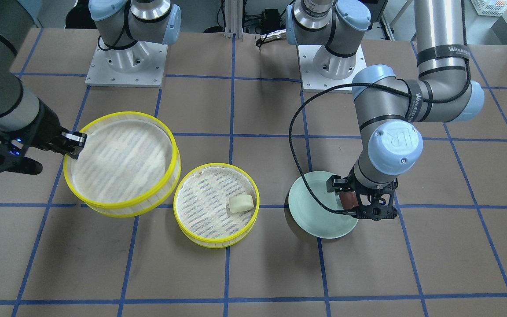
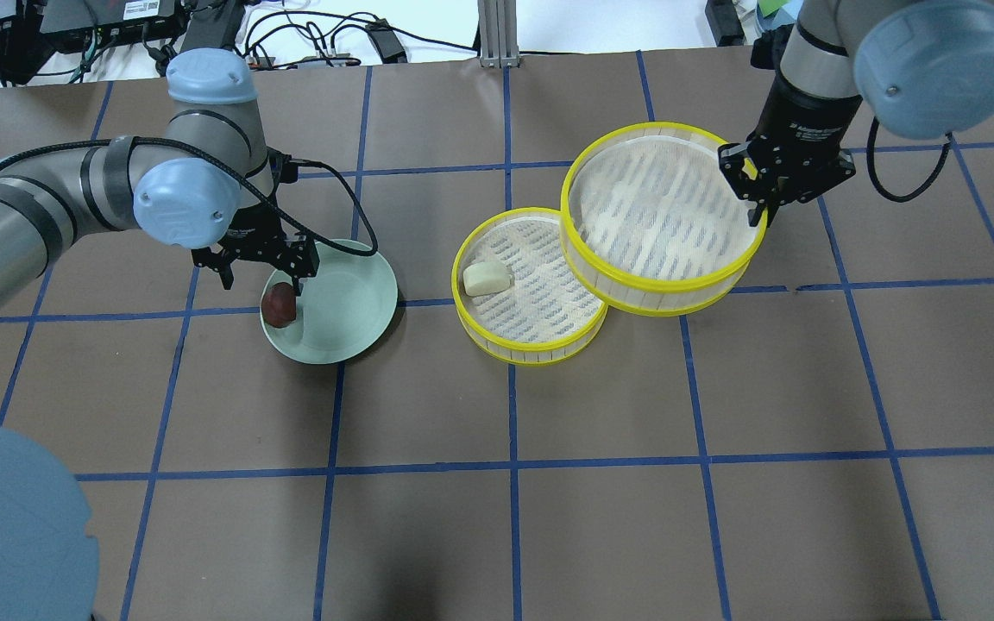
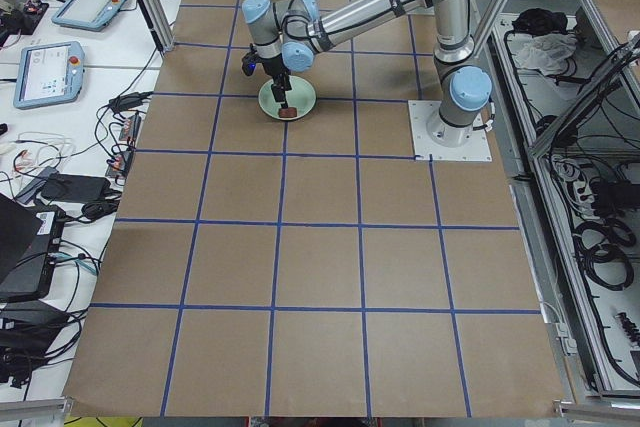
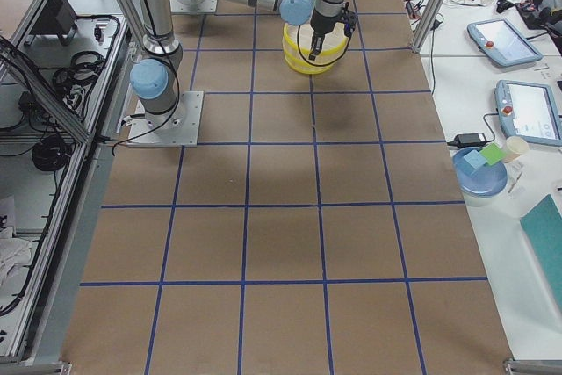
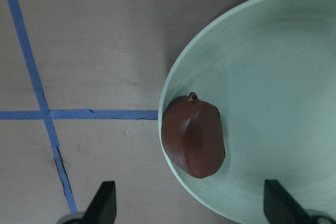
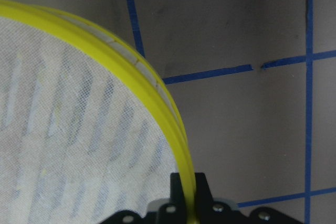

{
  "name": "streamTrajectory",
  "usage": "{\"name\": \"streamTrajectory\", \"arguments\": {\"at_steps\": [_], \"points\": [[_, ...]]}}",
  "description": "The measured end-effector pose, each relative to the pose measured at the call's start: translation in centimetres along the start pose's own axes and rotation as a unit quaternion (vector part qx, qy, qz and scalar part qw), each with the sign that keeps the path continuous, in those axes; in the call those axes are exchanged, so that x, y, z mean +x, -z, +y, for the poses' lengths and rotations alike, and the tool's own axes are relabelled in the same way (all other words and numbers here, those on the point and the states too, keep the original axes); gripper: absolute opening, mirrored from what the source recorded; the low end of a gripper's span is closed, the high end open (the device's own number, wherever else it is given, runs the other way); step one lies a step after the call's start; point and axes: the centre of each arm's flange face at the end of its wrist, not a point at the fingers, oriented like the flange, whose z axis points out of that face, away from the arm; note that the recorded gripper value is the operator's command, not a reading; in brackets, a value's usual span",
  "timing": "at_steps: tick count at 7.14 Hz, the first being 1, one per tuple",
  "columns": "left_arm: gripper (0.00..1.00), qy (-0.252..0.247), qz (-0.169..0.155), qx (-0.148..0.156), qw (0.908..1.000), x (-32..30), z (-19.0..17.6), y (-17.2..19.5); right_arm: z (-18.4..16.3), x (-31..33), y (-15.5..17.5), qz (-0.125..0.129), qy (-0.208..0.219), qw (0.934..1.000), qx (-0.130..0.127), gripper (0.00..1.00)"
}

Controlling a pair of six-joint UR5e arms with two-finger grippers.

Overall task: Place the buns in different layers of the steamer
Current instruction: 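Move left gripper back to red bun while right gripper restacks top tier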

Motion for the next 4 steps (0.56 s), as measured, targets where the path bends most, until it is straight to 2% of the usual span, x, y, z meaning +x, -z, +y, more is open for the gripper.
{"name": "streamTrajectory", "arguments": {"at_steps": [2,4], "points": [[1.0,0.005,0.009,-0.002,0.9999,0.4,-1.1,-1.9,0.2,-5.6,-2.3,0.007,-0.019,0.9998,0.005,0.0],[0.94,0.005,0.027,0.006,0.9996,0.9,-1.9,-2.6,0.1,-9.9,-5.0,0.011,-0.029,0.9995,0.007,0.0]]}}
